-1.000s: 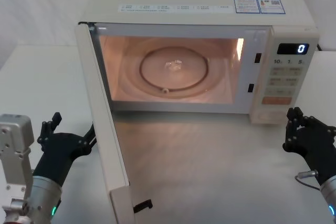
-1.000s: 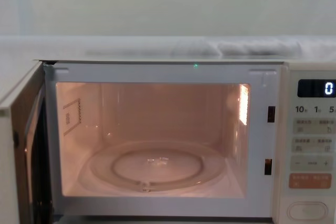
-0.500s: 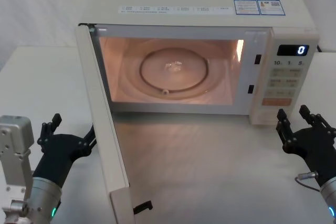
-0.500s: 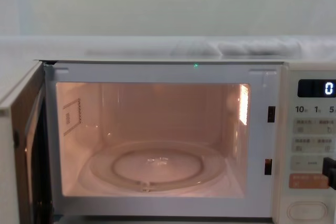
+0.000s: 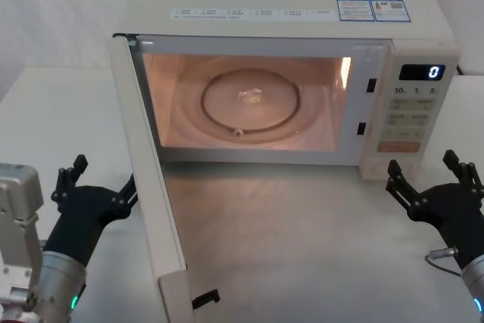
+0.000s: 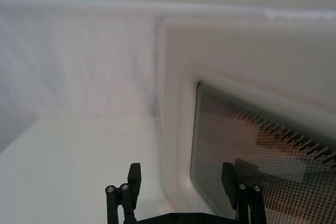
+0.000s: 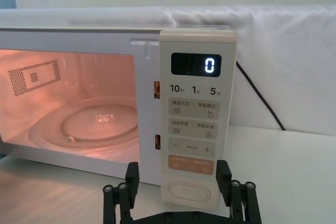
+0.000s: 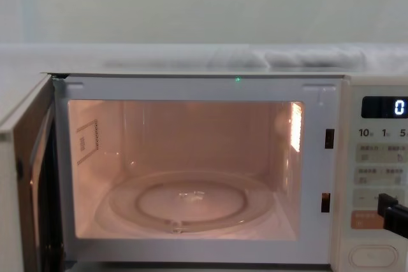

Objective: Press the button to open the microwave door with one hand; close the microwave door with the other hand.

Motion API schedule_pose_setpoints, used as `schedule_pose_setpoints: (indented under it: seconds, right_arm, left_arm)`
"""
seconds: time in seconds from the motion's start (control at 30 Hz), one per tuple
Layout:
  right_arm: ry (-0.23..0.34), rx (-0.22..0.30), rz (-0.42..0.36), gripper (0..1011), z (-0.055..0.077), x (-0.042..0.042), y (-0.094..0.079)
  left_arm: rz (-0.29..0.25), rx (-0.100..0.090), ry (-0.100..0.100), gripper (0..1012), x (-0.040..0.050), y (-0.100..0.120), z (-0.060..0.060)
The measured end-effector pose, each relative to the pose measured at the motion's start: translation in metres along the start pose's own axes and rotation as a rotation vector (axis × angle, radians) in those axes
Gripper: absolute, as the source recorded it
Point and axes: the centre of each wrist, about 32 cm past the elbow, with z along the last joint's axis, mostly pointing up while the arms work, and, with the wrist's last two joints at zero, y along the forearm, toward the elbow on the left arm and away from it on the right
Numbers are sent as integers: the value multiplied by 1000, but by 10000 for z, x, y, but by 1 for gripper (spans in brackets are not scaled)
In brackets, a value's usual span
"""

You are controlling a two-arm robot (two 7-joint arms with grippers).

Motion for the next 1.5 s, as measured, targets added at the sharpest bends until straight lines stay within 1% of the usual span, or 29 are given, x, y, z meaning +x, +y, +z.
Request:
schedule_pose_setpoints:
  seconds: [0.03, 0.07, 0.1, 0.17, 0.2, 0.23, 0.27, 0.3, 0.37, 0.4, 0.43, 0.47, 0.57, 0.6, 0.63, 0.7, 0.8, 0.83, 0.93, 0.97, 1.03, 1.1, 1.17, 1.23, 1.27, 1.4, 1.43, 1.5]
  right_arm:
    - [0, 0, 0, 955, 0, 0, 0]
    - [0, 0, 0, 964, 0, 0, 0]
    - [0, 0, 0, 999, 0, 0, 0]
    - [0, 0, 0, 1002, 0, 0, 0]
    - [0, 0, 0, 1002, 0, 0, 0]
    - [0, 0, 0, 1002, 0, 0, 0]
    - [0, 0, 0, 1002, 0, 0, 0]
    - [0, 0, 0, 1002, 0, 0, 0]
    - [0, 0, 0, 1002, 0, 0, 0]
    - [0, 0, 0, 1002, 0, 0, 0]
    - [0, 0, 0, 1002, 0, 0, 0]
    - [0, 0, 0, 1002, 0, 0, 0]
    - [0, 0, 0, 1002, 0, 1, 0]
    - [0, 0, 0, 1002, 0, 1, 0]
    - [0, 0, 0, 1002, 0, 1, 0]
    - [0, 0, 0, 1002, 0, 1, 0]
    - [0, 0, 0, 1002, 0, 1, 0]
    - [0, 0, 0, 1002, 0, 1, 0]
    - [0, 0, 0, 1002, 0, 1, 0]
    - [0, 0, 0, 1002, 0, 1, 0]
    - [0, 0, 0, 1002, 0, 1, 0]
    - [0, 0, 0, 1002, 0, 0, 0]
    - [0, 0, 0, 1002, 0, 1, 0]
    - [0, 0, 0, 1002, 0, 1, 0]
    - [0, 0, 0, 1002, 0, 1, 0]
    - [0, 0, 0, 1002, 0, 0, 0]
    - [0, 0, 0, 1002, 0, 1, 0]
    - [0, 0, 0, 1002, 0, 0, 0]
  left_arm:
    - [-5, -9, -4, 1006, 6, 4, 12]
    - [-11, -17, -8, 1006, 15, 8, 24]
    - [-19, -30, -17, 1006, 32, 16, 49]
    - [-24, -39, -29, 1006, 52, 24, 76]
    - [-25, -46, -44, 1006, 74, 31, 100]
    - [-24, -48, -53, 1006, 81, 33, 108]
    - [-15, -47, -76, 1006, 94, 38, 129]
    - [-9, -43, -88, 1006, 102, 39, 140]
    - [4, -29, -121, 1006, 118, 42, 159]
    - [17, -15, -151, 1006, 136, 49, 173]
    - [24, -9, -165, 1006, 145, 52, 180]
    - [27, -7, -170, 1006, 150, 54, 183]
    - [25, -9, -165, 1006, 144, 52, 183]
    - [24, -9, -164, 985, 143, 52, 183]
    - [24, -10, -163, 985, 142, 52, 182]
    - [22, -11, -159, 925, 139, 51, 180]
    - [21, -12, -156, 871, 138, 51, 179]
    - [21, -13, -154, 829, 137, 50, 177]
    - [19, -14, -152, 745, 135, 50, 175]
    - [19, -14, -151, 699, 135, 50, 175]
    - [18, -15, -150, 658, 134, 49, 175]
    - [17, -15, -149, 579, 134, 49, 174]
    - [17, -16, -148, 542, 133, 48, 173]
    - [16, -16, -146, 432, 132, 48, 173]
    - [16, -16, -146, 432, 132, 48, 173]
    - [16, -17, -145, 286, 131, 47, 171]
    - [15, -17, -145, 274, 131, 47, 171]
    - [15, -17, -144, 191, 131, 47, 170]
